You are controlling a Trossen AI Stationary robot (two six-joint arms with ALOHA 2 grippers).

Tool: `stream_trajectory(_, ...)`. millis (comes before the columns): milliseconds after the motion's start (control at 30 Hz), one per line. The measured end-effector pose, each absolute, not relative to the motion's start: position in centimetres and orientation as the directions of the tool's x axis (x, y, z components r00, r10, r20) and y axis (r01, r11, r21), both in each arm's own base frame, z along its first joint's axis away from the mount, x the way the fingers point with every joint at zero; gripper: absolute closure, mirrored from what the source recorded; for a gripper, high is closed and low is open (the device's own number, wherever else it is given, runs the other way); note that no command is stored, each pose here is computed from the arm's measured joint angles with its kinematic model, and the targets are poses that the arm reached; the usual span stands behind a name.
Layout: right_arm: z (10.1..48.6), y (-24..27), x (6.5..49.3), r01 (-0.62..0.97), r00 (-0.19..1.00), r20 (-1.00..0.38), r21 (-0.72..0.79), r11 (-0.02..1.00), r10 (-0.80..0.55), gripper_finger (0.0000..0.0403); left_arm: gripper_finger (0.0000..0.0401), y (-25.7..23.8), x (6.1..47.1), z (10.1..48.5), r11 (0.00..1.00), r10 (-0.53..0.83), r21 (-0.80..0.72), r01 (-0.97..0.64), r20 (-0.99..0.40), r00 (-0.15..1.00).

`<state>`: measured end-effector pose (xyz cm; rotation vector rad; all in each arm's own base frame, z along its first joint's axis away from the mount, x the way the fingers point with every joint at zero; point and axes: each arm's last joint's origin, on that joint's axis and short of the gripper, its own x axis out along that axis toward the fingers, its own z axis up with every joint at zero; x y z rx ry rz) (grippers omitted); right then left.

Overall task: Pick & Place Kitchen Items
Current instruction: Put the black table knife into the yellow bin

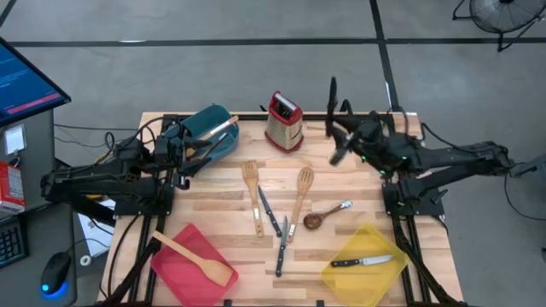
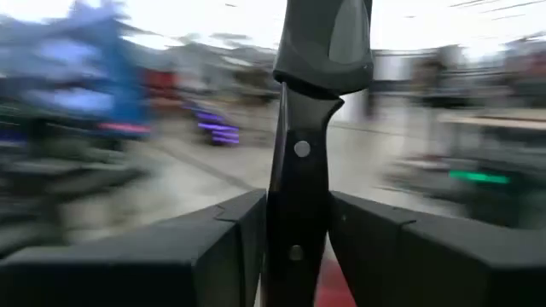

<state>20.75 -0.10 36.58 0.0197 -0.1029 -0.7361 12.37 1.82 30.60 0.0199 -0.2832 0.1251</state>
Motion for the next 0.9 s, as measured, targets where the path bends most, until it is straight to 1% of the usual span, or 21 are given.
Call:
stream_trajectory(100, 35.8, -1.4, 21.4, 0.815, 0.58, 0.047, -0.054, 0.578, -0.813, 0.0284, 0.019, 1.9, 12.4, 30.6, 0.99, 0.138, -0.003, -0.143, 0.281, 0.95)
stream_trajectory(233, 34.6, -3.3, 22.3, 0.901, 0.403, 0.012, -0.183, 0.394, -0.915, 0.0284, 0.019, 1.9, 12.4, 30.6, 0.989, 0.146, -0.005, -0.151, 0.282, 0.948)
stream_trajectory(367, 33.3, -5.6, 23.2, 0.935, 0.262, -0.012, -0.247, 0.256, -0.965, 0.0284, 0.019, 1.9, 12.4, 30.6, 0.989, 0.146, -0.005, -0.151, 0.282, 0.948)
stream_trajectory(500, 32.0, -7.7, 23.9, 0.941, 0.162, -0.031, -0.297, 0.164, -0.986, 0.0284, 0.019, 1.9, 12.4, 30.6, 0.989, 0.146, -0.005, -0.151, 0.283, 0.948)
stream_trajectory(567, 31.6, -8.4, 24.1, 0.939, 0.137, -0.039, -0.314, 0.142, -0.99, 0.0284, 0.019, 1.9, 12.4, 30.6, 0.989, 0.146, -0.005, -0.151, 0.283, 0.948)
stream_trajectory(633, 31.3, -8.7, 24.3, 0.935, 0.139, -0.044, -0.324, 0.146, -0.989, 0.0284, 0.019, 1.9, 12.4, 30.6, 0.989, 0.146, -0.005, -0.151, 0.283, 0.948)
stream_trajectory(800, 31.3, -7.1, 24.5, 0.91, 0.244, -0.063, -0.331, 0.251, -0.968, 0.0284, 0.019, 1.9, 12.4, 30.6, 0.988, 0.151, -0.007, -0.155, 0.282, 0.947)
stream_trajectory(900, 31.9, -5.1, 24.0, 0.895, 0.336, -0.072, -0.287, 0.342, -0.939, 0.0284, 0.019, 1.9, 12.4, 30.6, 0.987, 0.159, -0.009, -0.163, 0.282, 0.946)
